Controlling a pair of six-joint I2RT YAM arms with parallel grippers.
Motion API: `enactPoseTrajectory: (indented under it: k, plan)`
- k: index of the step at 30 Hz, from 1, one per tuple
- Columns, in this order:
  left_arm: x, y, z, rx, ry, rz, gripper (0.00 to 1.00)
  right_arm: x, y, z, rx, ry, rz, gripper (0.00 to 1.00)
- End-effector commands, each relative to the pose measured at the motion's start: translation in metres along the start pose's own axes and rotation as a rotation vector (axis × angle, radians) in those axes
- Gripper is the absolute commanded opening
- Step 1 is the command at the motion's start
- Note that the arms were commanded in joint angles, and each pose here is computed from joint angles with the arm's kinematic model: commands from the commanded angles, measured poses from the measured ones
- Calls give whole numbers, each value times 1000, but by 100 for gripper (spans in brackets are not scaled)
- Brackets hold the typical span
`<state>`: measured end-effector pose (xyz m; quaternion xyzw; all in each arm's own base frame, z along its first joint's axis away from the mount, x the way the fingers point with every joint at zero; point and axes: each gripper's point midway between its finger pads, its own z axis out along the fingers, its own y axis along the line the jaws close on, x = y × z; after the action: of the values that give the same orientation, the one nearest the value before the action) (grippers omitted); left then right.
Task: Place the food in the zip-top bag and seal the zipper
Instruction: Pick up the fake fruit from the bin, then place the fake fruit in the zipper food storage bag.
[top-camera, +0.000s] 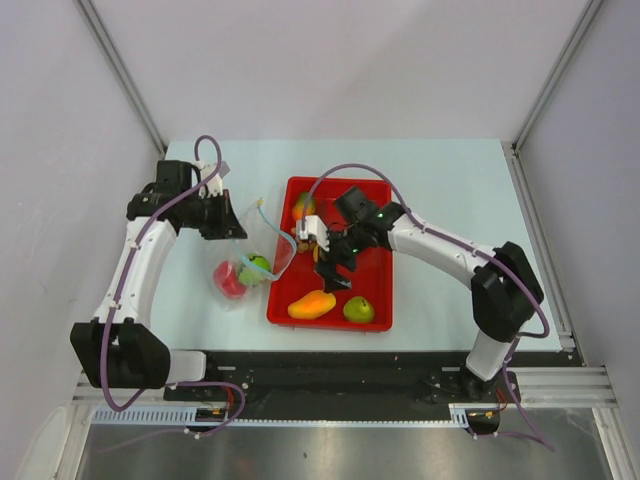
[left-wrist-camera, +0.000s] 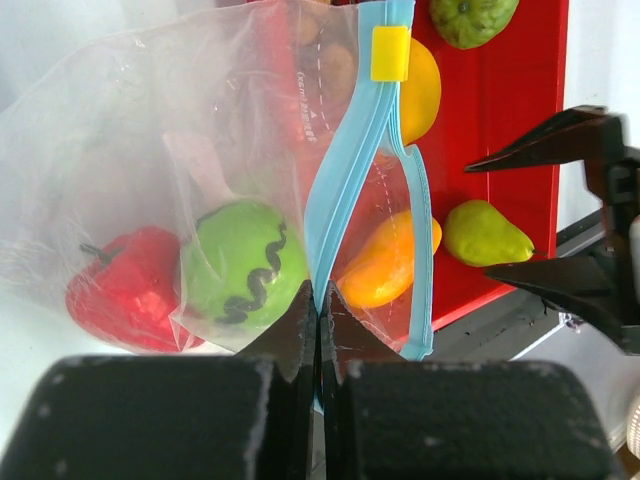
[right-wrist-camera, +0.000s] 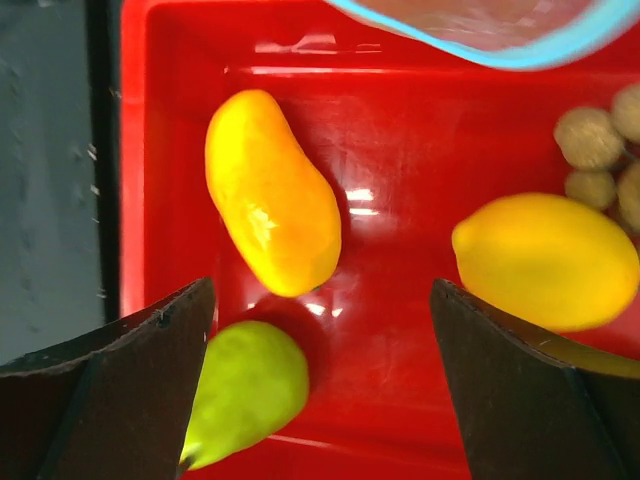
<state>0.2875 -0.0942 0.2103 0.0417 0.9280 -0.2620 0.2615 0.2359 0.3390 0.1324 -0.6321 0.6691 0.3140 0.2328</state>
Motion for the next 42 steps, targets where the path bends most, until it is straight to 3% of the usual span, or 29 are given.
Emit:
enactPoseTrajectory:
  k: [1, 7, 15, 17, 18, 21, 29, 31, 36, 42]
  plan:
    - [-6, -4, -6, 10, -42, 22, 1, 7, -1, 26, -44, 31, -188, 93]
    - [-5, 1, -6, -12, -38, 31, 1, 14, 17, 57, -118, 61, -292, 93]
    - [-4, 3, -5, -17, -36, 37, 1, 40, 23, 80, -159, 114, -297, 90]
    - [-4, 3, -4, -16, -33, 35, 1, 45, 20, 79, -153, 126, -296, 82]
    - [-4, 3, -4, -16, -32, 35, 1, 46, 15, 75, -135, 130, -282, 69]
    - [-5, 3, -4, -16, -34, 38, 0, 36, 3, 56, -68, 109, -239, 43]
    - [-9, 0, -4, -4, -51, 31, 0, -7, -9, -34, 98, -47, -97, 12]
    - [-11, 0, -4, -5, -54, 26, 0, -21, -9, -51, 148, -102, -19, 0]
    - [-11, -2, -4, 5, -58, 18, 1, -77, -18, -65, 241, -282, 87, 0]
    - [-9, -5, -4, 14, -58, 6, 2, -115, -15, -19, 124, -282, 318, 0]
